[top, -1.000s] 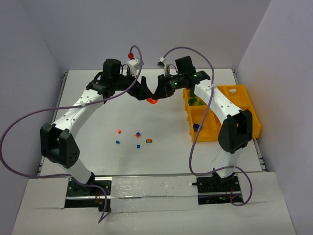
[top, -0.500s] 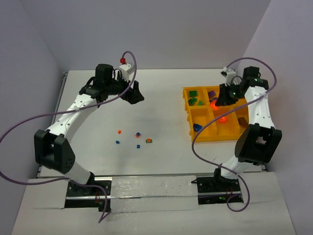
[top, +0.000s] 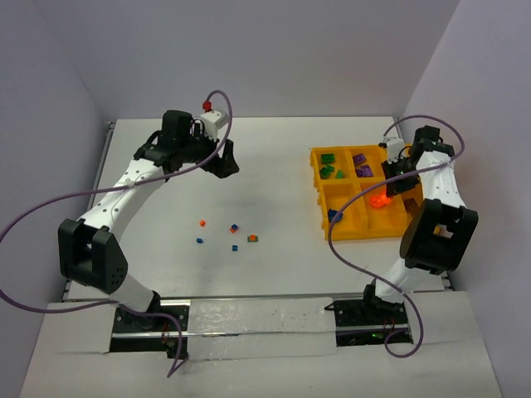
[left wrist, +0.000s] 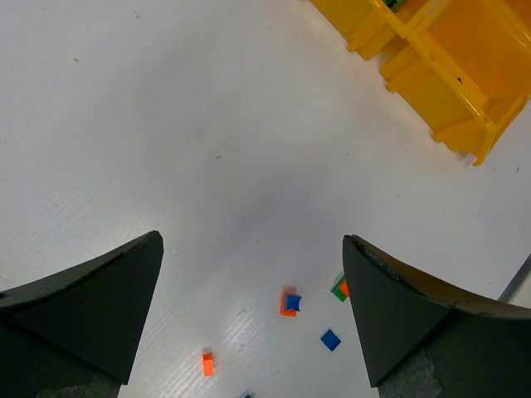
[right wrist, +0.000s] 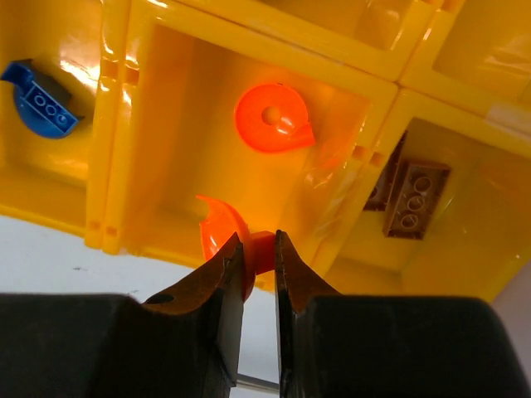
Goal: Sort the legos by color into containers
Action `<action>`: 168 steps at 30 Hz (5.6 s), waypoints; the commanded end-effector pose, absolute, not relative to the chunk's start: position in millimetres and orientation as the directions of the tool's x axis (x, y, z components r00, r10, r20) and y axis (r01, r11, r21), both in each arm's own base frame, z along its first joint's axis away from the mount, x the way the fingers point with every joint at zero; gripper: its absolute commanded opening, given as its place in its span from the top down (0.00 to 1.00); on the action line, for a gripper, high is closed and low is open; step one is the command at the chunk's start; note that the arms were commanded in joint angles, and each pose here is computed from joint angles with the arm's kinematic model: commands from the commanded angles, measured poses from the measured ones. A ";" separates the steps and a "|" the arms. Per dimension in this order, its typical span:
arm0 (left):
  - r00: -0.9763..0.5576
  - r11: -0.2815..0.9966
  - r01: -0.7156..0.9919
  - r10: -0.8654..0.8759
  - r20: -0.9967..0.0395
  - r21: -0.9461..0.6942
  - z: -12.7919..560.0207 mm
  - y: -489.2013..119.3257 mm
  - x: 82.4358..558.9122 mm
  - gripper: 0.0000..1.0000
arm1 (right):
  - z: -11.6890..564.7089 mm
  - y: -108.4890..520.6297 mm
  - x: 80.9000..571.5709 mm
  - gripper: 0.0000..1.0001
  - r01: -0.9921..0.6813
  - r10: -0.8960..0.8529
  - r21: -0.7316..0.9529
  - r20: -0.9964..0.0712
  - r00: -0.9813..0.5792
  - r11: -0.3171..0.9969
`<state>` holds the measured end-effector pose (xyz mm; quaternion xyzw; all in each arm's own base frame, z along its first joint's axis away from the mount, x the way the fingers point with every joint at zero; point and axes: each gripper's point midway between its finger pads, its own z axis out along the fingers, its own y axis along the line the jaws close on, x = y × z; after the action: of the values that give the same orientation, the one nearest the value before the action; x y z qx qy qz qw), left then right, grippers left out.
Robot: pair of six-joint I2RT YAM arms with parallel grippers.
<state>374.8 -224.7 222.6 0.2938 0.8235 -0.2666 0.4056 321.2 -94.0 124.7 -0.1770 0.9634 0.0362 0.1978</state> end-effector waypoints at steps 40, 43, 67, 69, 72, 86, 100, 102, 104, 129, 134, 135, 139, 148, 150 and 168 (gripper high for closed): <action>-0.698 0.832 0.554 0.446 -0.560 -0.028 84.9 -110.4 321.7 0.51 | 230.5 82.2 379.6 0.00 -0.582 -0.382 0.052 -0.707 -0.595 0.811; -0.729 0.846 0.533 0.448 -0.518 -0.018 71.2 -103.8 317.4 0.53 | 230.1 82.4 382.4 0.00 -0.583 -0.383 0.053 -0.705 -0.597 0.811; -0.742 0.801 0.593 0.504 -0.442 -0.081 30.1 -130.2 305.2 0.46 | 222.6 81.8 381.3 0.00 -0.580 -0.385 0.066 -0.686 -0.617 0.812; -0.749 0.804 0.589 0.502 -0.433 -0.086 25.2 -131.4 306.5 0.48 | 223.6 81.9 382.4 0.00 -0.581 -0.387 0.063 -0.687 -0.615 0.812; -0.752 0.806 0.586 0.501 -0.428 -0.085 22.3 -131.3 309.0 0.51 | 224.2 81.3 382.7 0.00 -0.580 -0.388 0.062 -0.687 -0.615 0.812; -0.716 0.767 0.632 0.526 -0.459 -0.108 36.2 -146.4 312.2 0.81 | 231.0 96.0 376.0 0.00 -0.613 -0.371 0.108 -0.710 -0.599 0.782; -0.658 0.285 0.735 0.083 -0.748 -0.615 265.7 -250.6 311.0 0.94 | 300.6 197.9 364.0 0.00 -0.838 -0.319 0.039 -0.914 -0.250 0.545; -0.680 0.214 0.723 0.048 -0.732 -0.657 281.6 -254.9 307.8 0.95 | 306.5 211.6 352.8 0.00 -0.874 -0.339 -0.029 -0.927 -0.158 0.484; -0.696 0.128 0.715 0.039 -0.717 -0.687 295.4 -258.6 299.9 0.96 | 309.0 230.1 337.2 0.00 -0.907 -0.347 -0.103 -0.937 -0.050 0.409; -0.703 -0.009 0.710 0.051 -0.710 -0.704 327.8 -271.5 282.8 1.00 | 347.4 326.0 291.5 0.39 -0.851 -0.193 -0.438 -0.898 0.396 0.290; -0.703 -0.004 0.710 0.049 -0.710 -0.704 327.2 -272.0 284.1 1.00 | 343.9 333.1 285.4 0.42 -0.860 -0.197 -0.437 -0.897 0.395 0.264; -0.705 -0.003 0.708 0.050 -0.707 -0.706 326.4 -272.6 284.5 1.00 | 343.5 334.2 284.7 0.43 -0.862 -0.196 -0.434 -0.898 0.393 0.260; -0.705 -0.003 0.709 0.049 -0.708 -0.706 326.7 -272.4 284.0 1.00 | 342.5 336.8 284.2 0.44 -0.867 -0.197 -0.430 -0.900 0.388 0.254; -0.704 -0.006 0.709 0.054 -0.708 -0.706 326.6 -273.1 282.5 1.00 | 345.3 340.6 292.7 0.53 -0.865 -0.184 -0.407 -0.912 0.367 0.293; -0.704 -0.004 0.710 0.053 -0.709 -0.705 326.8 -273.2 283.0 1.00 | 345.4 341.3 292.7 0.54 -0.865 -0.182 -0.407 -0.912 0.367 0.293; -0.702 -0.010 0.711 0.057 -0.710 -0.703 326.8 -273.2 282.6 0.84 | 335.1 343.2 299.0 1.00 -0.867 -0.217 -0.404 -0.911 0.352 0.292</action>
<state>288.6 -270.6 312.0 0.2597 0.6774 -0.6445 0.2413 292.4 339.4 309.3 -0.5436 0.5235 0.2710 0.5974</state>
